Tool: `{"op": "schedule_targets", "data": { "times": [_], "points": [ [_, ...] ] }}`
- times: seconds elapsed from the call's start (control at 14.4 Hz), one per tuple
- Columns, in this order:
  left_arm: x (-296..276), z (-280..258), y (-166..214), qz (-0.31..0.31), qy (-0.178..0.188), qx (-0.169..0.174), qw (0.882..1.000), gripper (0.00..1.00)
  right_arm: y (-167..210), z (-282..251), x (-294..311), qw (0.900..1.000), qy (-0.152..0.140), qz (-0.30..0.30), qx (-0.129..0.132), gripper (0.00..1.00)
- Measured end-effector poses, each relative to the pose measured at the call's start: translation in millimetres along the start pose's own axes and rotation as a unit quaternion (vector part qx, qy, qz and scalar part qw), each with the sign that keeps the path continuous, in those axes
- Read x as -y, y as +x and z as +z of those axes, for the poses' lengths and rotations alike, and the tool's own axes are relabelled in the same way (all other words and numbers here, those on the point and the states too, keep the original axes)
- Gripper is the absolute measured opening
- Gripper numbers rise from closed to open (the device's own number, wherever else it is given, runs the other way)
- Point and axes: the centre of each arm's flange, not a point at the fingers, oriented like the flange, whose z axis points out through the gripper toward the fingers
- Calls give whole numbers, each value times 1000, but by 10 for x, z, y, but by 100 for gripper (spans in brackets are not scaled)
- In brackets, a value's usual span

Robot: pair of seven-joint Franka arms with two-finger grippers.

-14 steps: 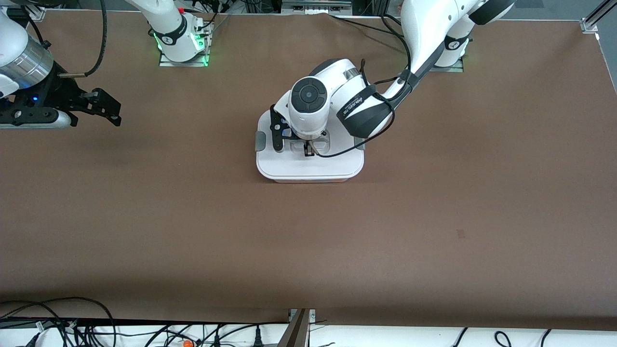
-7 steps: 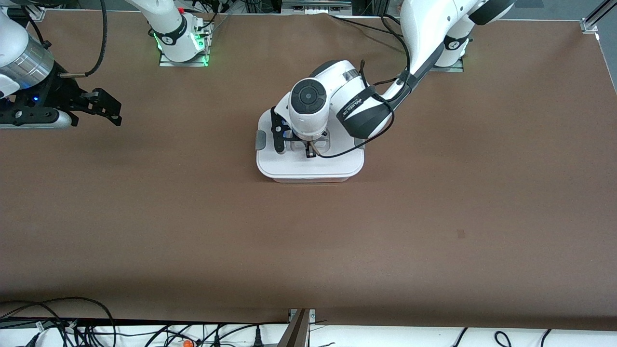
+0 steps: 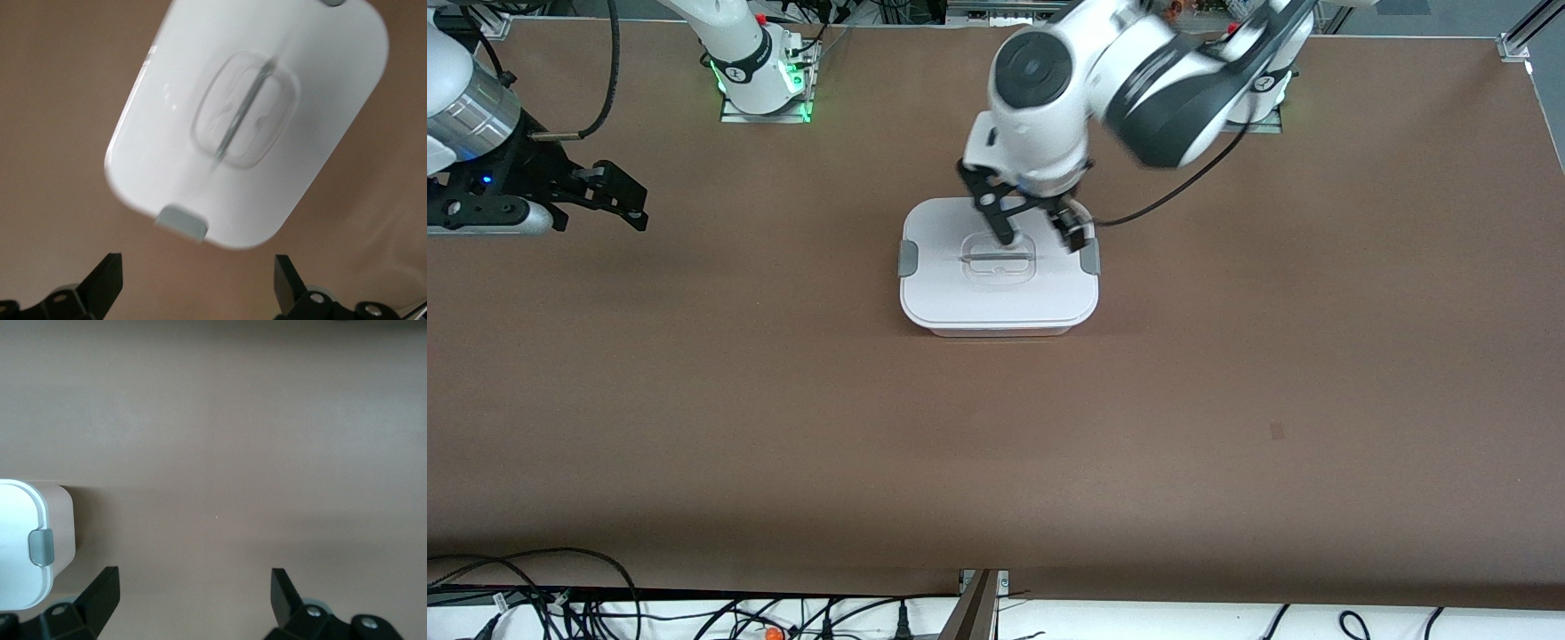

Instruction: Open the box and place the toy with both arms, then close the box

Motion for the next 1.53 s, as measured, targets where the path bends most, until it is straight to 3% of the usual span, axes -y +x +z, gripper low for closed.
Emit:
{"op": "schedule_targets", "data": {
  "times": [0.21, 0.49, 0.76, 0.9, 1.11, 1.32, 1.53],
  "points": [
    [868, -567, -763, -101, 28, -8, 994, 100, 4, -50, 8, 1000, 12, 2, -4, 100],
    [2125, -1035, -1876, -239, 29, -48, 969, 100, 6, -44, -89, 999, 27, 18, 3, 100],
    [2803, -892, -2370, -322, 5, -78, 943, 100, -89, 7, -241, 998, 25, 30, 47, 100],
    [2939, -741, -2587, -377, -25, -83, 922, 100, -138, 33, -225, 997, 25, 28, 66, 100],
    [2858, -485, -2955, -448, -38, -88, 889, 100, -146, 33, -81, 998, 22, 15, 65, 100],
    [2596, -163, -3182, -470, -34, -94, 877, 100, -96, 12, 129, 999, 12, -3, 37, 100],
    [2508, -79, -3252, -474, -35, -92, 875, 100, -12, -15, 113, 1000, 15, -1, 8, 100]
  ]
}}
